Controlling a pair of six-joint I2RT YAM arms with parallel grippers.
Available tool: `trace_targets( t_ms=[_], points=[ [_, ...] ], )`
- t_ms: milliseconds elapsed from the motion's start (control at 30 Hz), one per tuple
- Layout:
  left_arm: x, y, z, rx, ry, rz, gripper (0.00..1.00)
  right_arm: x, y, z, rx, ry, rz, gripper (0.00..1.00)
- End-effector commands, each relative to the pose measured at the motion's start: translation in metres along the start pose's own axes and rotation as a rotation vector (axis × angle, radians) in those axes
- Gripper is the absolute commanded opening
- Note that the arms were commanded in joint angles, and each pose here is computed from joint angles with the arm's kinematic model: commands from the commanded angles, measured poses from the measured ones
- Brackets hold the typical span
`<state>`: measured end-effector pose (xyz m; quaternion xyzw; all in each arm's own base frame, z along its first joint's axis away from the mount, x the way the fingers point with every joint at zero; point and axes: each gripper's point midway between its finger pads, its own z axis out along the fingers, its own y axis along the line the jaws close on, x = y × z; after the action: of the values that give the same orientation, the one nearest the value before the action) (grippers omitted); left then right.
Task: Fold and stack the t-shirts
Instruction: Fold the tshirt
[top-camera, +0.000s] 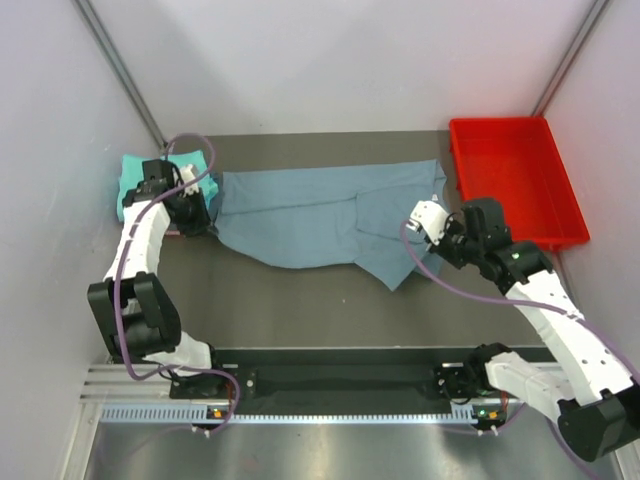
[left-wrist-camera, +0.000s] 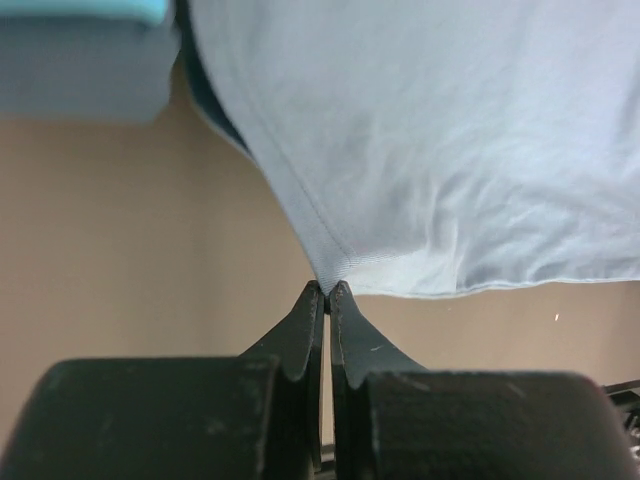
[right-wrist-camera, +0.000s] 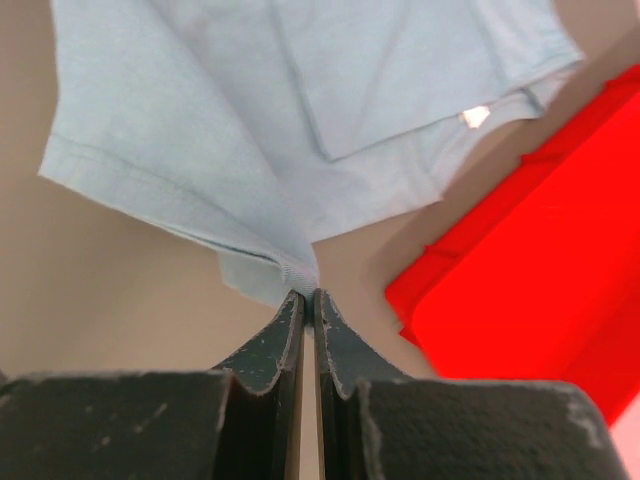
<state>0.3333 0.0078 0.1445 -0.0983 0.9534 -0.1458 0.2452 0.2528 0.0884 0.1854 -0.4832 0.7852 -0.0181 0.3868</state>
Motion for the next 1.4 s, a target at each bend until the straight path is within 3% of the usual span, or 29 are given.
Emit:
trace_targets(
  t_ms=[0,400,1000,1367],
  points=[
    [-0.022,-0.019,-0.008,0.031,-0.042,0.080,0.00,-0.028,-0.042,-0.017,0.134,-0.074,-0.005,0.00],
    [-0.071,-0.015,0.013,-0.010,-0.077,0.114,0.00,-0.070,-0.107,0.006,0.242,-0.178,0.096,0.00],
    [-0.139,0.001,0.055,-0.073,-0.127,0.121,0.00,-0.099,-0.197,0.079,0.312,-0.181,0.182,0.00],
    [-0.163,0.014,0.086,-0.122,-0.134,0.143,0.00,-0.102,-0.223,0.135,0.303,-0.139,0.202,0.00]
  ],
)
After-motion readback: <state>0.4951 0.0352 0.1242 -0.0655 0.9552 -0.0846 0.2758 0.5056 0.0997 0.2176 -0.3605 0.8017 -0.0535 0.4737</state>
